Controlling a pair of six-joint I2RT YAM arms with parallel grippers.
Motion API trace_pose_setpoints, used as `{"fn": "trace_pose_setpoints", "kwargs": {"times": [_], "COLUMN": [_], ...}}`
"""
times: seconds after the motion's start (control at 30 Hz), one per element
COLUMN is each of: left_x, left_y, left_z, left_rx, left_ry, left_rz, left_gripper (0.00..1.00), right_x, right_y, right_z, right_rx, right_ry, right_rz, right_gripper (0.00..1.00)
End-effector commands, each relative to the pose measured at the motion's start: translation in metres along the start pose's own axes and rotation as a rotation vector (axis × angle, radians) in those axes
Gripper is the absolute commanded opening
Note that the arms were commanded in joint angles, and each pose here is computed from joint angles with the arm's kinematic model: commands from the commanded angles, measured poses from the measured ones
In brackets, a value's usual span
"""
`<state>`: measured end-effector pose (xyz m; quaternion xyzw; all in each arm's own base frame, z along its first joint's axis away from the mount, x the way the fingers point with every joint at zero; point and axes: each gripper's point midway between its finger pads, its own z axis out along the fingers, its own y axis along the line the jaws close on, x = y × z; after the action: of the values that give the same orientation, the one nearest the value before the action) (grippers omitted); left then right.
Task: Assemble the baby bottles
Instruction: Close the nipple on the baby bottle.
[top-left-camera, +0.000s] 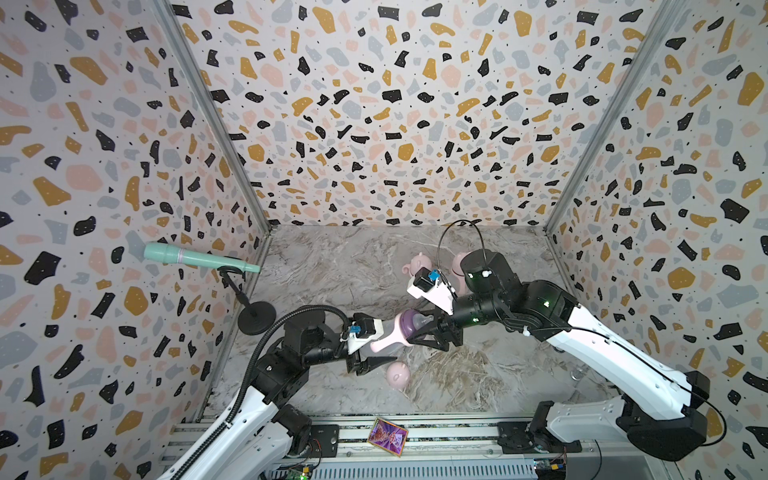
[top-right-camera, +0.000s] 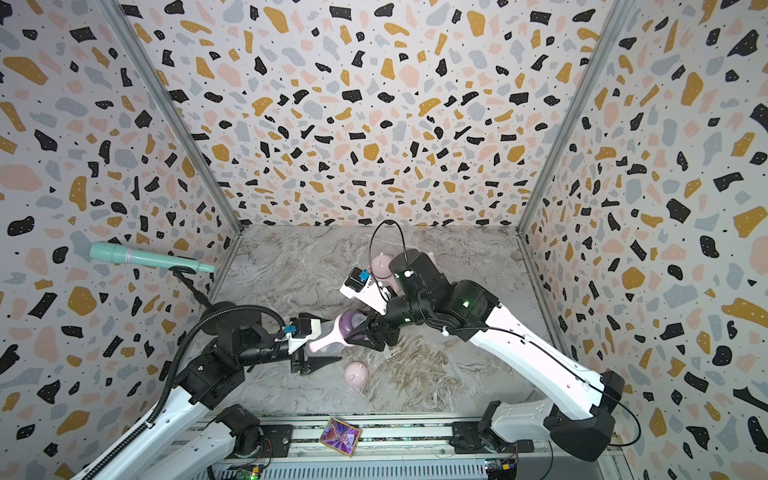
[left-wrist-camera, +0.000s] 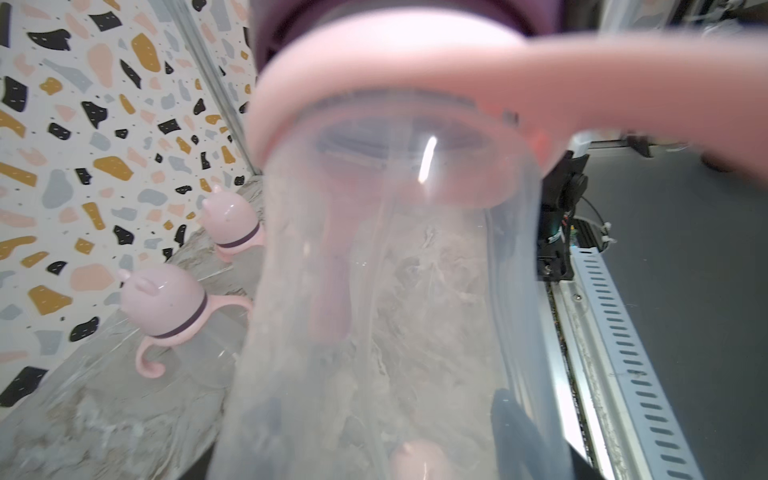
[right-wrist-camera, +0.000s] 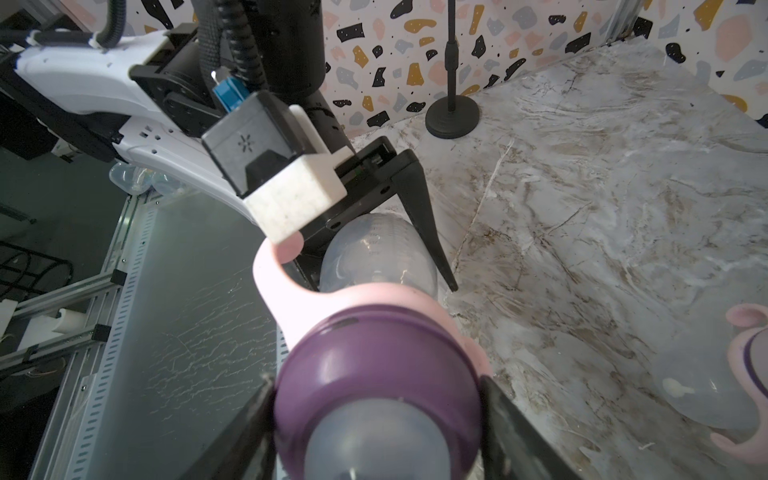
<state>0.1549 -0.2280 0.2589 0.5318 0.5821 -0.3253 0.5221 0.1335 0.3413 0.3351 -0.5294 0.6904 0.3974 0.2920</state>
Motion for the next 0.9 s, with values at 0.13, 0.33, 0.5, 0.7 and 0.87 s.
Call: {"fn": "trace_pose_setpoints", "kwargs": {"times": [0.13, 0.33, 0.5, 0.7, 0.87], "left_x": [-0.117, -0.104, -0.088, -0.071, -0.068], "left_y": [0.025, 0.067, 0.1, 0.119, 0.122], "left_z": [-0.038, -0.054, -0.073, -0.082, -0.085], "left_rx": [-0.225, -0.525, -0.763, -0.879, -0.906], "left_ry": [-0.385, -0.304, -0.177, -0.047, -0.015], "left_rz": [0.299, 0.337, 0.385, 0.429, 0.453], "left_gripper": [0.14, 0.15, 0.14, 0.13, 0.13], "right_x": [0.018, 0.015, -0.001, -0.028, -0.043], "right_y": [0.024, 0.015, 0.025, 0.03, 0.024], "right_z": [0.053, 0.068, 0.067, 0.068, 0.068], "right_rx": [-0.234, -0.21, -0.285, -0.351, -0.343], "right_ry": [-0.007, 0.057, 0.058, 0.018, -0.007], "right_rz": [0.19, 0.429, 0.563, 0.702, 0.743], "right_gripper": [0.0, 0.0, 0.0, 0.0, 0.0]}}
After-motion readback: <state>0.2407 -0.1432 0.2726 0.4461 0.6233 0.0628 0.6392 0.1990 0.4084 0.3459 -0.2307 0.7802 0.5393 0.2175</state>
